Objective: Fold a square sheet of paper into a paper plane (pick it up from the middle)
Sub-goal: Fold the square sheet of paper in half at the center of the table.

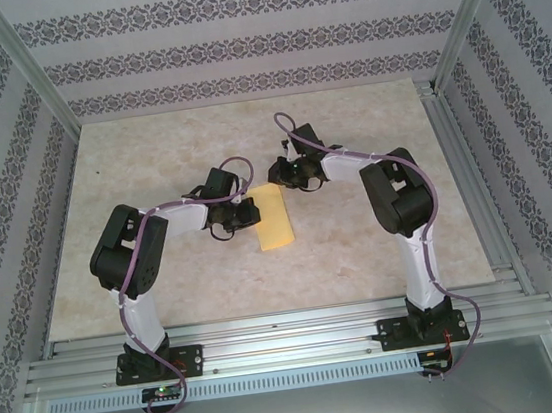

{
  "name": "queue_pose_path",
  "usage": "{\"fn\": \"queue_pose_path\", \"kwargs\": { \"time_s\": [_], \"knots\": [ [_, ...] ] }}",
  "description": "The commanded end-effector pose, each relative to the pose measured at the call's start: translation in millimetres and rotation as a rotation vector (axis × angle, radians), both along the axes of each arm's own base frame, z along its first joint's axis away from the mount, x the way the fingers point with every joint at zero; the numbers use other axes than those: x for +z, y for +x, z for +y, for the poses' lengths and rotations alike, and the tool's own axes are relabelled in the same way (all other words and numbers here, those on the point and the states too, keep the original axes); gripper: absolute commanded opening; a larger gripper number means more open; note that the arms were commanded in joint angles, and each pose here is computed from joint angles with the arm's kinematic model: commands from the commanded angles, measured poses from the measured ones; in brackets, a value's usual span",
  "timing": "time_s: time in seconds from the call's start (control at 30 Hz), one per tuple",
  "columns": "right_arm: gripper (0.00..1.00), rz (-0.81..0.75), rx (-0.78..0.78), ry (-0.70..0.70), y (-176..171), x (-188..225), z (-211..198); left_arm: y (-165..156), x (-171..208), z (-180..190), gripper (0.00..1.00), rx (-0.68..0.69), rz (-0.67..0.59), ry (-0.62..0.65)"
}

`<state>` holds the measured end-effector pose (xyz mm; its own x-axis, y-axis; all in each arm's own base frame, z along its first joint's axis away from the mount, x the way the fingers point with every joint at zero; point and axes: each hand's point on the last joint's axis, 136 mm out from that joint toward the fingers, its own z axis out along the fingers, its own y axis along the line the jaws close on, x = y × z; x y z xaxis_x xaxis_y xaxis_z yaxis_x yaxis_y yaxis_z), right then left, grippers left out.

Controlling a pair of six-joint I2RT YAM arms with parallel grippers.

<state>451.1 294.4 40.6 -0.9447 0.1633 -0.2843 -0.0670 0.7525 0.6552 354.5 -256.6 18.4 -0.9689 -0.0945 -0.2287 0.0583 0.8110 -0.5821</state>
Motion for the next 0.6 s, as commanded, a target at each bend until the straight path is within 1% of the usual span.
{"fn": "queue_pose_path", "kwargs": {
  "time_s": [0.0, 0.17, 0.37, 0.57],
  "knots": [
    [0.19, -0.030, 0.034, 0.021, -9, 15, 9, -28, -38, 16, 0.08, -0.016, 0.112, 0.126],
    [0.20, 0.006, 0.060, 0.018, -31, 8, 12, -28, -38, 16, 0.08, -0.016, 0.113, 0.127],
    [0.20, 0.057, 0.109, 0.023, -72, 7, 16, -27, -39, 17, 0.08, -0.013, 0.112, 0.134],
    [0.20, 0.113, 0.081, -0.051, -84, -21, -5, -28, -38, 17, 0.08, -0.014, 0.113, 0.138]
  ]
}}
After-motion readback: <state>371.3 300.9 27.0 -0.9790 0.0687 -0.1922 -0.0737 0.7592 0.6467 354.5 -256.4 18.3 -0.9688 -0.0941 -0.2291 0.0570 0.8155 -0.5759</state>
